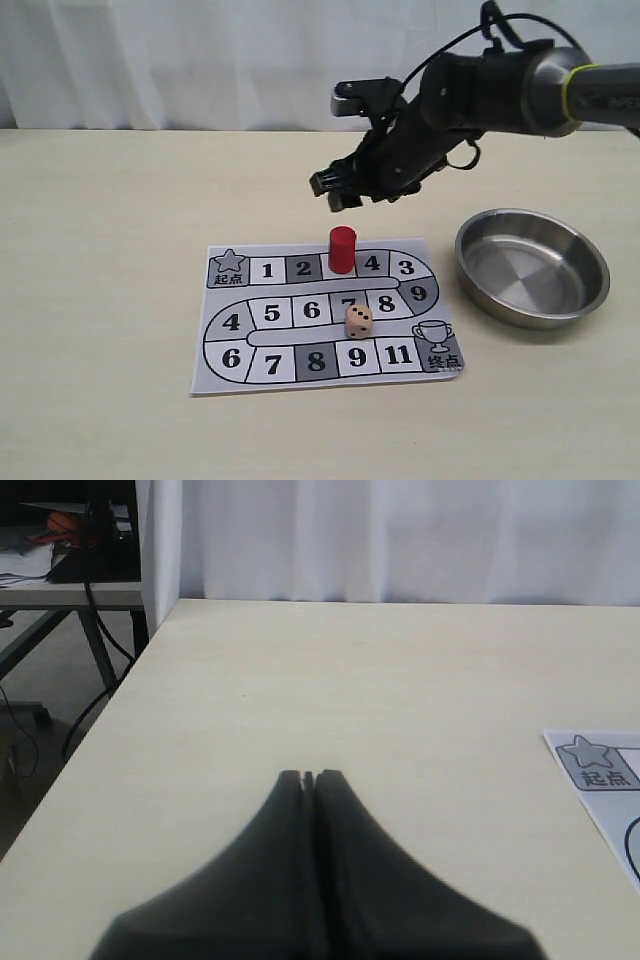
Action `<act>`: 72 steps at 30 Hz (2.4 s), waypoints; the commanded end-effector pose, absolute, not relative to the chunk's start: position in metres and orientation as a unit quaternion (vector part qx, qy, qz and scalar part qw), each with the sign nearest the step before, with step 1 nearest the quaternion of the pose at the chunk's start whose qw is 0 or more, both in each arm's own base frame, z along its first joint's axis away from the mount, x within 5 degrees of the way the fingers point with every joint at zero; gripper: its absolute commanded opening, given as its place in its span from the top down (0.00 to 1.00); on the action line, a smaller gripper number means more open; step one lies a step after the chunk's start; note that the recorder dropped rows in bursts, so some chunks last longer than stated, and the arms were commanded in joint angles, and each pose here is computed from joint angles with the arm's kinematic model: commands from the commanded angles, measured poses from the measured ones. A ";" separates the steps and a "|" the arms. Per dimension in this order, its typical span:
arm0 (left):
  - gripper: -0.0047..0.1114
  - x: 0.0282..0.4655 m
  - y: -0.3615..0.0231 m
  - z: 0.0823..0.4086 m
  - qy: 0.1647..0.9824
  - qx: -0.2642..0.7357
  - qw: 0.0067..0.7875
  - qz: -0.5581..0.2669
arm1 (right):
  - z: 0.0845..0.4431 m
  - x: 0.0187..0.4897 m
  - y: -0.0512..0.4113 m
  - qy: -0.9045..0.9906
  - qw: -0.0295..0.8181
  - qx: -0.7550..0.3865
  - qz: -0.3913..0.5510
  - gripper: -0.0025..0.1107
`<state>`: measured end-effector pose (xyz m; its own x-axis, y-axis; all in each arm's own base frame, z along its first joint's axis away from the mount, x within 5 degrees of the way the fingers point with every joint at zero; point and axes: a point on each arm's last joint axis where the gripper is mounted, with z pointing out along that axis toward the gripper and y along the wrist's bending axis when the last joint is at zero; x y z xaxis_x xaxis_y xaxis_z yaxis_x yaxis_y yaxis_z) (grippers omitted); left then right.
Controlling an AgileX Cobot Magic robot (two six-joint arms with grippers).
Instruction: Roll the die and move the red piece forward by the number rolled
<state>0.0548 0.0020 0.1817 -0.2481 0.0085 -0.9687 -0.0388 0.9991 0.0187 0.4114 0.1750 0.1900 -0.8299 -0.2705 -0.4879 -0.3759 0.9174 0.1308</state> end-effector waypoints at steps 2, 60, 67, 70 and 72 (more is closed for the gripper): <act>0.96 0.055 0.002 0.185 0.785 -0.007 0.620 0.016 | 0.201 0.405 0.122 0.975 0.150 -0.163 0.032 0.91; 0.96 0.055 0.002 0.185 0.785 -0.007 0.620 0.016 | 0.378 0.030 -0.001 0.802 0.598 -0.003 0.004 0.94; 0.96 0.055 0.002 0.185 0.785 -0.007 0.620 0.016 | 0.372 -0.044 -0.004 0.710 0.704 0.000 0.008 0.94; 0.96 0.055 0.002 0.185 0.785 -0.007 0.620 0.016 | 0.371 -0.052 -0.004 0.708 0.706 0.001 0.008 0.94; 0.96 0.055 0.002 0.185 0.783 -0.007 0.622 0.016 | 0.369 -0.055 -0.005 0.722 0.692 0.002 0.002 0.94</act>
